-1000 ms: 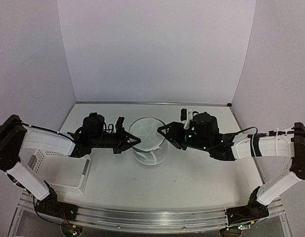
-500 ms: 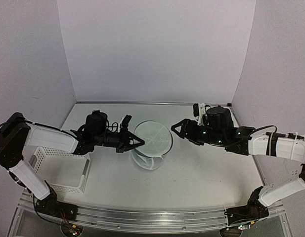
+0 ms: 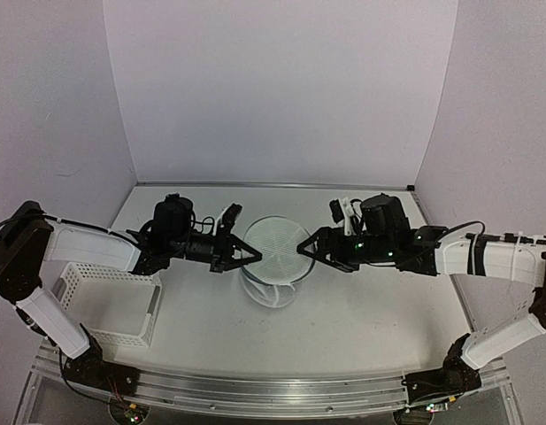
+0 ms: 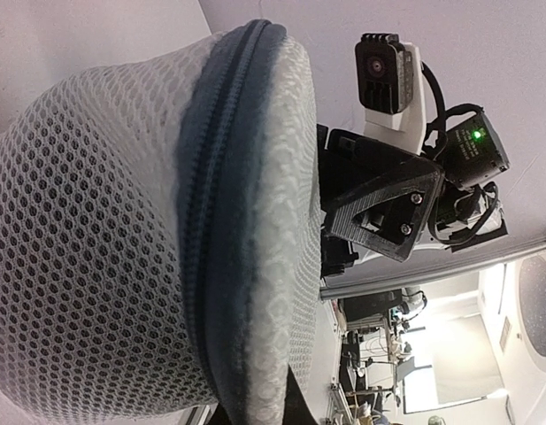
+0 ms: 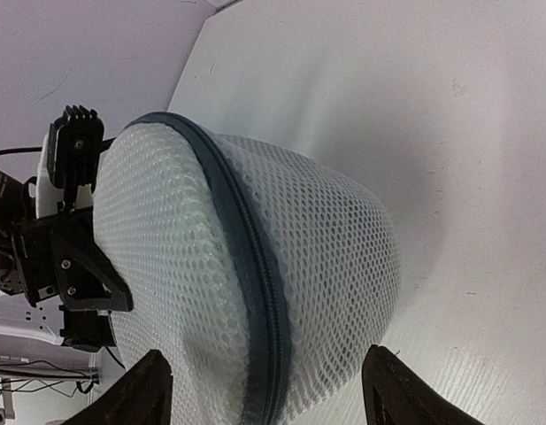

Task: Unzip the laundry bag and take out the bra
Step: Pass from the left arm to the right

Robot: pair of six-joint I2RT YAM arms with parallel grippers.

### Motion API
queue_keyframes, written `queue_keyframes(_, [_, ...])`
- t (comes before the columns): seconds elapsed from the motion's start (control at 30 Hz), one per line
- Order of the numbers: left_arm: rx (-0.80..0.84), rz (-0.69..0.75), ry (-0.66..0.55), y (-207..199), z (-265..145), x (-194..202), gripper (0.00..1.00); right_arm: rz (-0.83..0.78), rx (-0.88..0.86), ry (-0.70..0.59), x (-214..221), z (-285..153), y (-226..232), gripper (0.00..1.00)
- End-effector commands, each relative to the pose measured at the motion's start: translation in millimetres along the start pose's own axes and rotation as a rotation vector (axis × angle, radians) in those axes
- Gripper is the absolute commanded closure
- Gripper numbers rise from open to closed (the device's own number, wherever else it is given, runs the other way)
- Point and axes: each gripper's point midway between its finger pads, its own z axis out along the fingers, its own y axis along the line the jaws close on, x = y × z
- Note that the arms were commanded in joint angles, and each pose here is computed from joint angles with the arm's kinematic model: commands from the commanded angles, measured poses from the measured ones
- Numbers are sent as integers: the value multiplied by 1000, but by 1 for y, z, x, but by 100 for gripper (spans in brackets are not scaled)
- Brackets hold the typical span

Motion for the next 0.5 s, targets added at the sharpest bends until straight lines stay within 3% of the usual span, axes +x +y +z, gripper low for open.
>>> queue_keyframes(0.0, [94, 112, -6, -34, 1, -15, 100, -16, -142, -3, -14, 0, 36, 25])
queue_keyframes(0.13, [104, 122, 0, -38, 0, -15, 100, -12, -171, 15, -11, 2, 41, 32])
queue_keyframes(0.23, [101, 117, 1, -36, 1, -14, 100, -6, -186, 19, -11, 3, 43, 48])
queue_keyframes(0.37, [94, 101, 3, -32, 3, -14, 100, -3, -188, 18, -12, 3, 44, 75])
queue_keyframes(0.47, [91, 91, -4, -32, 3, -16, 95, 0, -182, 5, -13, 1, 44, 100])
